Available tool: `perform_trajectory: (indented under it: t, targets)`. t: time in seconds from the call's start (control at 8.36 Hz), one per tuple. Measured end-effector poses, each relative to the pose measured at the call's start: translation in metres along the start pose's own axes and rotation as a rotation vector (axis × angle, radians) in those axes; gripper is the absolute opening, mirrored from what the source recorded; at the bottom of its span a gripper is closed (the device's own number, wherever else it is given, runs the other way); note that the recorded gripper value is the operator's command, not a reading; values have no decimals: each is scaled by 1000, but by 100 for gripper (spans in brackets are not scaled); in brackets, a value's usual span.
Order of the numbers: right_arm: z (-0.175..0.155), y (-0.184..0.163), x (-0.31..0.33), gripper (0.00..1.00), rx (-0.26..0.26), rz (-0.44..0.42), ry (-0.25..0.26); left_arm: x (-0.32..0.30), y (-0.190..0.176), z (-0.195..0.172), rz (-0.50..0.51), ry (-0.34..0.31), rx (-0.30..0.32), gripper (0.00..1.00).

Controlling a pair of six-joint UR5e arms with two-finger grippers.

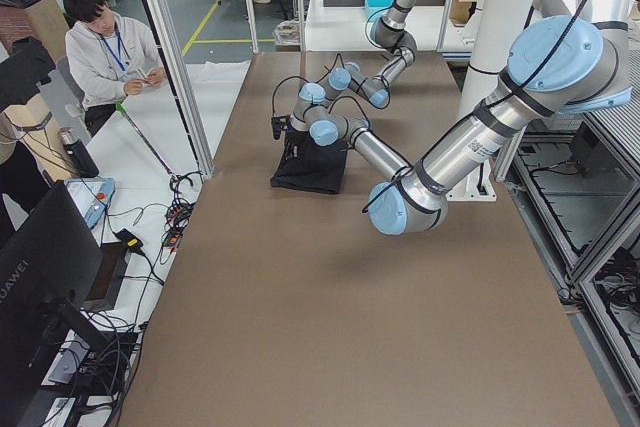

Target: Fold clothes

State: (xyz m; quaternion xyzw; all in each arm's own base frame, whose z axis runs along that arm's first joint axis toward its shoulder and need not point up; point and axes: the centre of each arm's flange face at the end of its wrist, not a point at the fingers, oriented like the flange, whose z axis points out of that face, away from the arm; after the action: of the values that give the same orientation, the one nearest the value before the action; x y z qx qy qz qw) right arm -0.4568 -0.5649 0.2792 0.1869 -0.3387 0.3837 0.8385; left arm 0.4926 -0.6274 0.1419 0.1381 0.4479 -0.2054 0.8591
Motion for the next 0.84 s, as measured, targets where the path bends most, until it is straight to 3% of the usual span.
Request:
perform_trajectory:
  t: [0.12, 0.48, 0.6, 0.84]
  targets:
    - [0, -25, -7, 94, -31, -18, -7, -5, -21, -10, 14, 22, 12, 100]
    - [-8, -101, -2, 94, -144, -149, -23, -41, -88, -57, 85, 91, -59, 100]
    - [-5, -123, 13, 94, -200, -206, -22, -67, -105, -66, 111, 95, -69, 100]
    - [9, -162, 79, 94, -244, -397, 4, -149, -132, -69, 203, 54, -58, 100]
